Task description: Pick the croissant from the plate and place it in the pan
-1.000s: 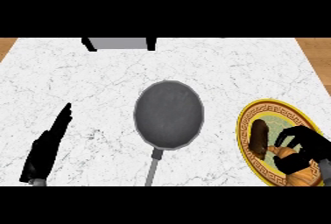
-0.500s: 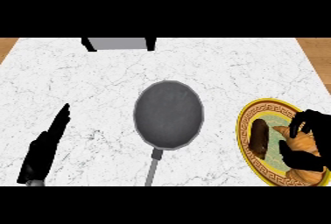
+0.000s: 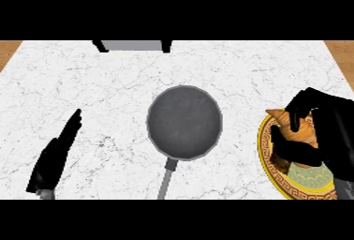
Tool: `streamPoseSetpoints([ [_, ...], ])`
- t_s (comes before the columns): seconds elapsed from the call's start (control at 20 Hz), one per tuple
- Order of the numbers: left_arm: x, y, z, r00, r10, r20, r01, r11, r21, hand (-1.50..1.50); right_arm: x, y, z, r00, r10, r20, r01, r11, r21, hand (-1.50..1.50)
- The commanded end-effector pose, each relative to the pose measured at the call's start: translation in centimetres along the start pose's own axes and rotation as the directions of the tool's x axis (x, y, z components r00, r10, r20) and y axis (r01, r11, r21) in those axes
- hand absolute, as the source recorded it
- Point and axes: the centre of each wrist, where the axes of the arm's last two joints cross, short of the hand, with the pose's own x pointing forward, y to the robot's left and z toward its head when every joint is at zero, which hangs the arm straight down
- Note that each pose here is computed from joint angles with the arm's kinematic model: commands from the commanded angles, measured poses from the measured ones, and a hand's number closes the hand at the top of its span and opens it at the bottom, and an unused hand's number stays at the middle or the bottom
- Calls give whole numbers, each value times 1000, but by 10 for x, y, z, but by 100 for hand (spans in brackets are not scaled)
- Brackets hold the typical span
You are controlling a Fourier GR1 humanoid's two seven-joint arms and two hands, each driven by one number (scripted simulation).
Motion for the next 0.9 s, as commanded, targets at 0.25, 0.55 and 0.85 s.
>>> streamPoseSetpoints([
  [0.25, 9, -8, 6, 1000, 14, 17, -13, 1000, -25, 0, 69, 30, -61, 981, -191, 38, 187, 978, 92, 150],
  [0.55, -5, 4, -7, 1000, -1, 13, 1, 1000, -15, 0, 104, 97, -90, 966, -257, 15, 250, 953, 172, 150],
  [0.85, 2, -5, -11, 1000, 10, 27, -9, 1000, -13, 0, 131, 157, -100, 984, -179, 4, 170, 945, 280, 150],
])
